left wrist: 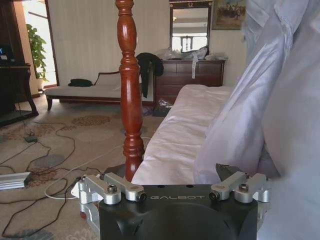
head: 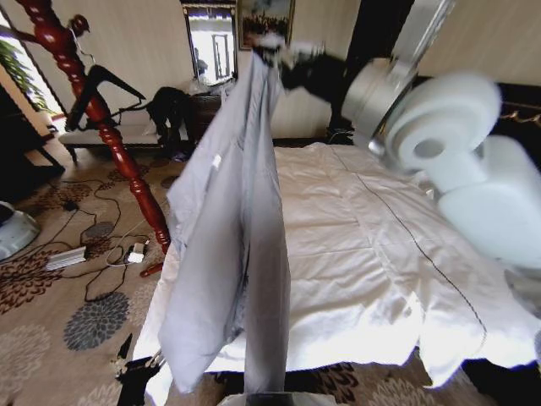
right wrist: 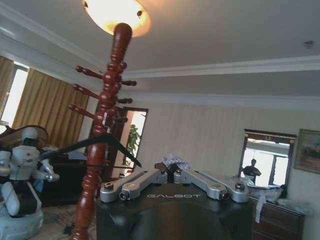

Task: Pick up the clothes from the bed and hang them on the clothes hanger.

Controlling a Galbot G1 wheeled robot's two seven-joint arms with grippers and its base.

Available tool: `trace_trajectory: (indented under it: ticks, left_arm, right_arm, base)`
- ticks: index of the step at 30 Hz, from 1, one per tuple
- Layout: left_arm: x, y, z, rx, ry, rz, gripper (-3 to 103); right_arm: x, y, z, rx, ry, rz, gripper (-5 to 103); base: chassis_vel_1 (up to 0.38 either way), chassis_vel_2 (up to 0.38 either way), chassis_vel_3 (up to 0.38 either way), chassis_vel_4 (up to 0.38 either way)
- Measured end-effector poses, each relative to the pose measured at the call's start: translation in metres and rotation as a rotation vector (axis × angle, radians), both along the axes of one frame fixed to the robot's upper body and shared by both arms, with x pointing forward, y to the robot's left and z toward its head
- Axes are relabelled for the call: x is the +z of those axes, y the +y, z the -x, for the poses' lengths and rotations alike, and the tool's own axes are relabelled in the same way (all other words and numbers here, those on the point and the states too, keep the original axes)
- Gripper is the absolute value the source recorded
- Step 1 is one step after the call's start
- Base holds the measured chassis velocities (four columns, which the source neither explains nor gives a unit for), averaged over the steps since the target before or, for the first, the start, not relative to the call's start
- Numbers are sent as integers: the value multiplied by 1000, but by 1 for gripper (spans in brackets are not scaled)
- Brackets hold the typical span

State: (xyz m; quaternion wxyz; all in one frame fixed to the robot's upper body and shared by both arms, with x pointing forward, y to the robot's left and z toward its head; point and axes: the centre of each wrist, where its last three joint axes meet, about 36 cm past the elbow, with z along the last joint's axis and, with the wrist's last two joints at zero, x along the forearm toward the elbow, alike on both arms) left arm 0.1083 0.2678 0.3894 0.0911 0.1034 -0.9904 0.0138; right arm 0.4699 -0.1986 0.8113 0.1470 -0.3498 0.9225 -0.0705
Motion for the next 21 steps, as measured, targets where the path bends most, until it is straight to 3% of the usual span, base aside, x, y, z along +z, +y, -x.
trace_trajectory:
  ticks: [2, 6, 15, 21]
  left_arm:
    - [1, -1, -2, 3, 1, 0, 100]
    - [1, -2, -3, 0, 1, 1, 100]
    - [8, -6, -17, -18, -11, 5, 100]
    - [16, -6, -25, -34, -20, -6, 100]
  right_arm:
    - [-13, -14, -31, -74, -6, 14, 1]
    - [-30, -31, -47, -129, 0, 21, 1]
    - [-95, -52, 14, -182, 44, 41, 1]
    - [-148, -74, 72, -214, 126, 131, 1]
  base:
    - [0, 0, 0, 0]
    - [0, 0, 0, 0]
    - [0, 0, 0, 0]
    - [0, 0, 0, 0]
